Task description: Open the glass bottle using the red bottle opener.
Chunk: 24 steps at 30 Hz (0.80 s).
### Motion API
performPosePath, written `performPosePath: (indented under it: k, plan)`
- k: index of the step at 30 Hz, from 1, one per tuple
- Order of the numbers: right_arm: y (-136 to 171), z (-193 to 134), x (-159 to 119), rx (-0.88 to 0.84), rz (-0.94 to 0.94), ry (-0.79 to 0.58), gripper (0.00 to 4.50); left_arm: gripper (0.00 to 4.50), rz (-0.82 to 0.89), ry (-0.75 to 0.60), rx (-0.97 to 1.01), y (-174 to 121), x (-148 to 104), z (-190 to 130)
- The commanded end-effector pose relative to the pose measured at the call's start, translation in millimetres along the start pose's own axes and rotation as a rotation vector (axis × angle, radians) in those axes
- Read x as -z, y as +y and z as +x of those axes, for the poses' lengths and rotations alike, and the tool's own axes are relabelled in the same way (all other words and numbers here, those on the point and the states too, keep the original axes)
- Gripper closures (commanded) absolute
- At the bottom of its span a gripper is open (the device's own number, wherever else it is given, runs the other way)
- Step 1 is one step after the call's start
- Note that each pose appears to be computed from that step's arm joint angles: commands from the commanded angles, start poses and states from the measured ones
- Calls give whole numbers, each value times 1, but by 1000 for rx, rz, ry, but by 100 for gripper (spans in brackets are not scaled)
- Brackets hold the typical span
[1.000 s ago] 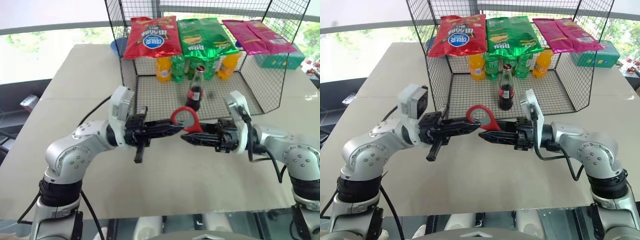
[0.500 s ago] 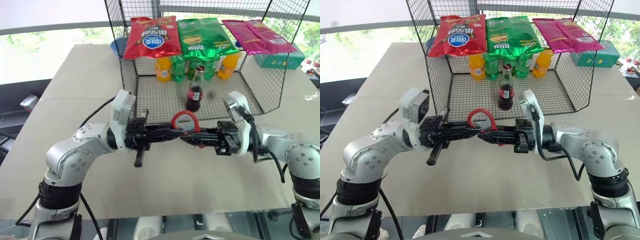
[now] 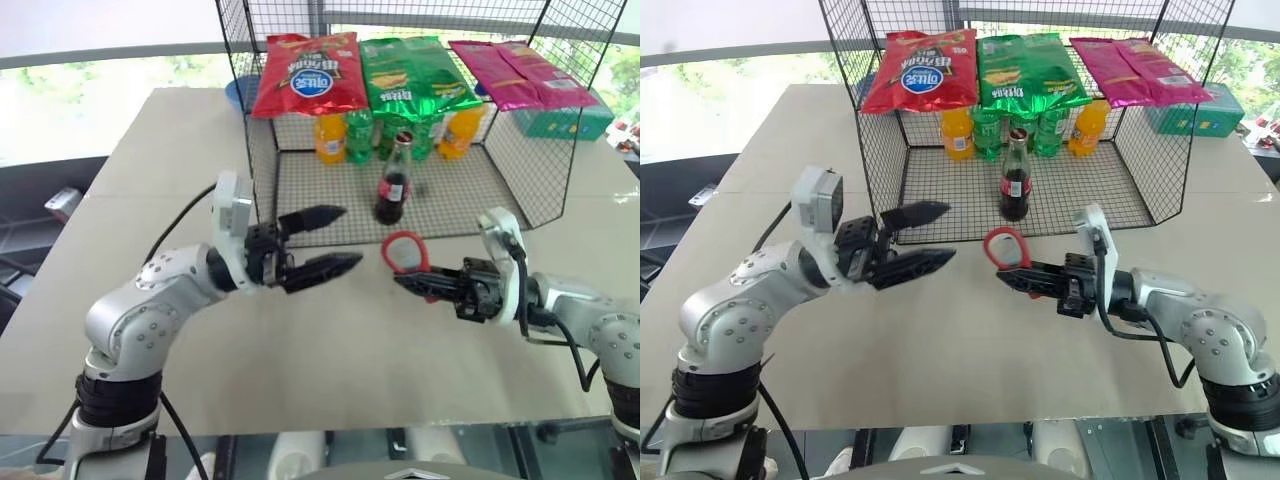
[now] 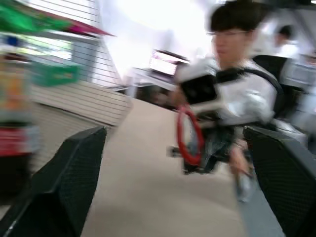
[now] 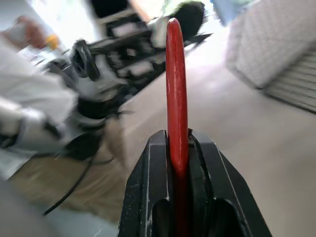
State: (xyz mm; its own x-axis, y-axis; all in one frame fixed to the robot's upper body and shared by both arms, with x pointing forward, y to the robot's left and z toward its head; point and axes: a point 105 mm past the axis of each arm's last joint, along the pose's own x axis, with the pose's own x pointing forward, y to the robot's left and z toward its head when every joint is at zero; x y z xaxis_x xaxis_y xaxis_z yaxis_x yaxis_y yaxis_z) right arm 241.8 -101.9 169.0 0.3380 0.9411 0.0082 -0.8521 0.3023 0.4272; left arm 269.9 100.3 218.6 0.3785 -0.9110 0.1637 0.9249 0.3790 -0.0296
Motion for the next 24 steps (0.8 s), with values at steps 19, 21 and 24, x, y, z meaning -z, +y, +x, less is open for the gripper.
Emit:
performPosePath:
  k: [19,21,24]
  plan:
    - [16,-21,-2,314,-110,-202,450,17,179,73,-326,92,30,144]
    - [17,-21,-2,320,-112,-210,450,17,197,80,-326,94,31,148]
    - [18,-21,-2,322,-112,-214,450,17,224,94,-330,98,34,150]
